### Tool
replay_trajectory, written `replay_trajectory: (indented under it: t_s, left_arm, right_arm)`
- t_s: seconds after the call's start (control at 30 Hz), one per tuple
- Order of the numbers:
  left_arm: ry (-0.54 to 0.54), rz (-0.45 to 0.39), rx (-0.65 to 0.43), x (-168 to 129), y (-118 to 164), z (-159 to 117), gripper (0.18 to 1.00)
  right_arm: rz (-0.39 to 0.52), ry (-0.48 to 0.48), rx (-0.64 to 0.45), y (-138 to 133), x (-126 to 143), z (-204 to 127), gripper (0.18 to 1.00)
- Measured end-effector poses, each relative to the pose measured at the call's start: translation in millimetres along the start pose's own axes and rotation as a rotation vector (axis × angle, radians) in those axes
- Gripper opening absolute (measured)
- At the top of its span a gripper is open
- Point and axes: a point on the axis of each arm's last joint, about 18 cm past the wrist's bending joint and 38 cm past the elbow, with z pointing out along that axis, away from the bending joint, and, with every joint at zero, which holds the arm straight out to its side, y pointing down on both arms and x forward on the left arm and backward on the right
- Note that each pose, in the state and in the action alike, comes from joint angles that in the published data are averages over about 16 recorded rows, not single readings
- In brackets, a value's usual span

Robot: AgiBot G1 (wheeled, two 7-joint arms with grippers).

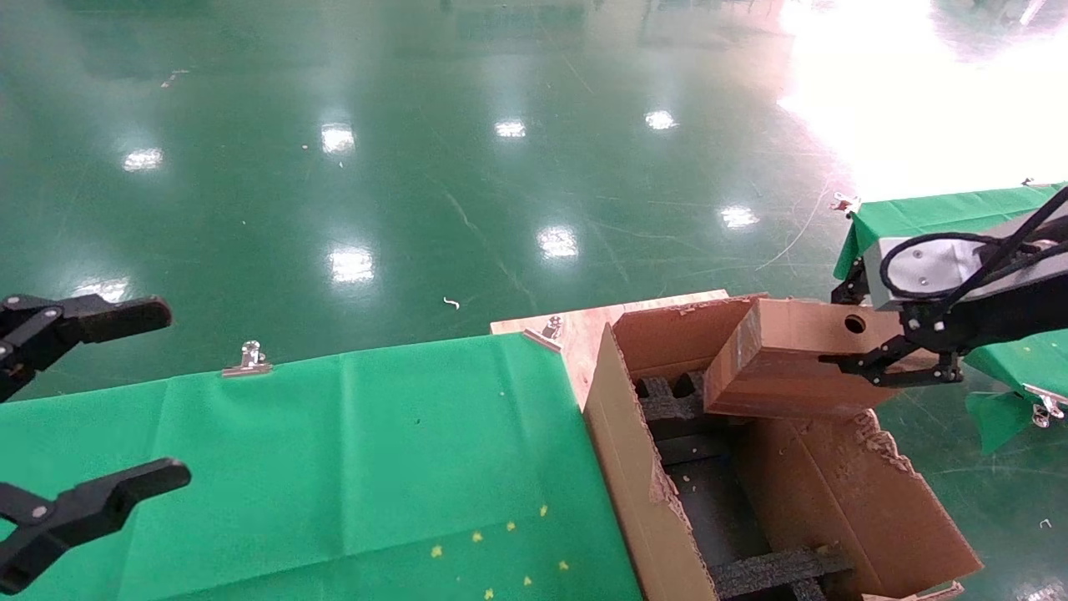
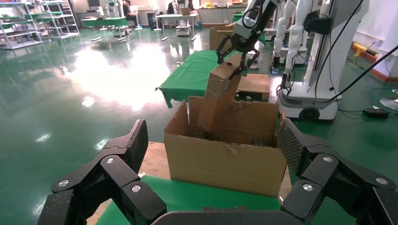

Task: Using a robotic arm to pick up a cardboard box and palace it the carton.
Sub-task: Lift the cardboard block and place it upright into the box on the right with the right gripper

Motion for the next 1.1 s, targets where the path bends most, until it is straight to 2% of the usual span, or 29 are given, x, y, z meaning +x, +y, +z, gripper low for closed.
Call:
replay_trajectory:
  t_s: [0.23, 0.43, 0.57, 0.9, 1.1]
  left_arm:
    - [0.0, 0.0, 0.0, 0.0, 0.0, 0.0, 1.001]
    - [0.0, 0.0, 0.0, 0.0, 0.0, 0.0, 1.001]
    - [0.0, 0.0, 0.0, 0.0, 0.0, 0.0, 1.001]
    - [0.0, 0.0, 0.0, 0.0, 0.0, 0.0, 1.001]
    - [0.0, 0.0, 0.0, 0.0, 0.0, 0.0, 1.001]
  right_arm:
    - [0.028, 0.002, -0.019, 4.2, -1.4, 6.3, 0.393]
    - [0.161, 0.037, -0.061, 11.4, 1.3, 19.2, 0.392]
    - [0.321, 0.073, -0.107, 19.0, 0.6, 30.3, 0.391]
    - [0.835, 0.17, -0.192, 29.1, -13.5, 50.8, 0.39]
    - [1.07, 0.201, -0.232, 31.3, -25.3, 57.9, 0.389]
